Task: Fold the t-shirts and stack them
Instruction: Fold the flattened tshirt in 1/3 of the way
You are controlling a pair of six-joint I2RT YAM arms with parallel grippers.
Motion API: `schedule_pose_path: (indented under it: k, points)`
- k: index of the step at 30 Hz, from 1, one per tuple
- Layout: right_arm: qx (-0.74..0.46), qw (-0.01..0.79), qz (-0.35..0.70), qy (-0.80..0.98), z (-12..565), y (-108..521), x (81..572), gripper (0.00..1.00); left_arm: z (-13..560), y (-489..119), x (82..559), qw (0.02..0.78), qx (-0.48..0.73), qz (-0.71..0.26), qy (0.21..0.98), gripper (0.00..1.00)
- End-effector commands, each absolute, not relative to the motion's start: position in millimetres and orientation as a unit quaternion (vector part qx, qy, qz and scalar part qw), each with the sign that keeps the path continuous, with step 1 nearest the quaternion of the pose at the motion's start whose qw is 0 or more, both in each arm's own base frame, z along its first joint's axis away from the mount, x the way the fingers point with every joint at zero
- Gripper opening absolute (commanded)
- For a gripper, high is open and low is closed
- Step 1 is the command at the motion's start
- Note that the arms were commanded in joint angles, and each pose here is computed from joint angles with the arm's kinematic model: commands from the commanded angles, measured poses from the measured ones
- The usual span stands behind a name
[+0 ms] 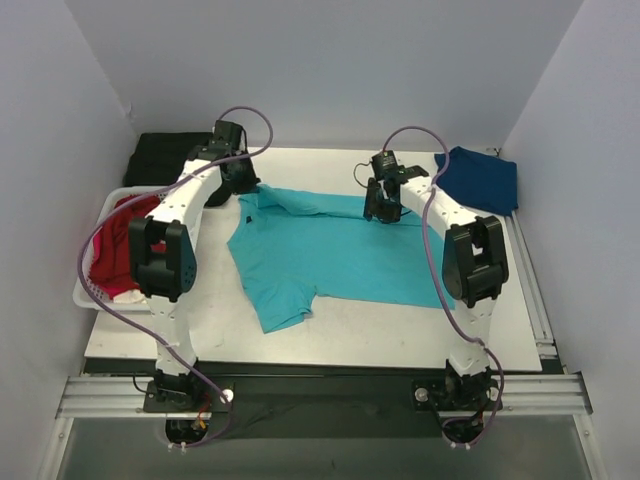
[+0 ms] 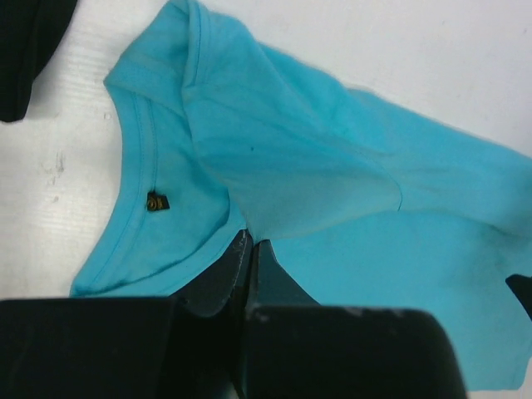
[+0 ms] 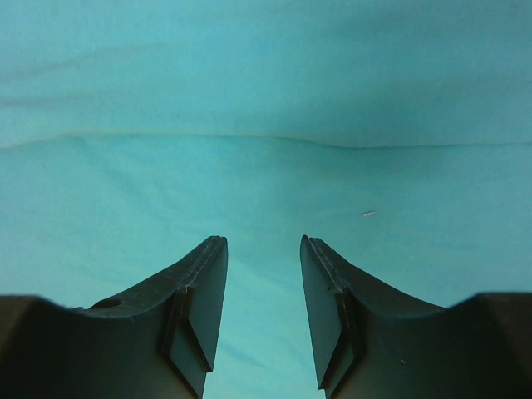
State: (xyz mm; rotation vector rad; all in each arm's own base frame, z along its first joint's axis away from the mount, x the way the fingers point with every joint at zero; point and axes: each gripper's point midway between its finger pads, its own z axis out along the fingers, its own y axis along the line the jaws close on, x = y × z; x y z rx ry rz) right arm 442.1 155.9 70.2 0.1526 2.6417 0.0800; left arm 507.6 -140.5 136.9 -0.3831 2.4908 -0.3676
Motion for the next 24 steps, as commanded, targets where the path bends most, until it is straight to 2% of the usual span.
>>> schedule_pose_path:
  k: [1, 8, 16, 24]
  points:
    - [0.060, 0.258, 0.023, 0.964, 91.9, 152.0, 433.3, 0.41, 152.4, -141.5, 490.9, 0.304, -0.125, -0.149, 0.933, 0.00]
    - [0.059, 0.255, 0.028, 0.965, 91.1, 154.3, 435.3, 0.40, 139.4, -138.8, 442.4, 0.273, -0.119, -0.154, 0.942, 0.00]
    - [0.055, 0.246, 0.035, 0.967, 84.7, 159.1, 435.3, 0.40, 91.6, -155.2, 398.4, 0.205, -0.127, -0.171, 0.955, 0.00]
    - [0.044, 0.234, 0.054, 0.970, 81.0, 168.5, 430.1, 0.40, 72.7, -166.9, 395.2, 0.182, -0.128, -0.170, 0.960, 0.00]
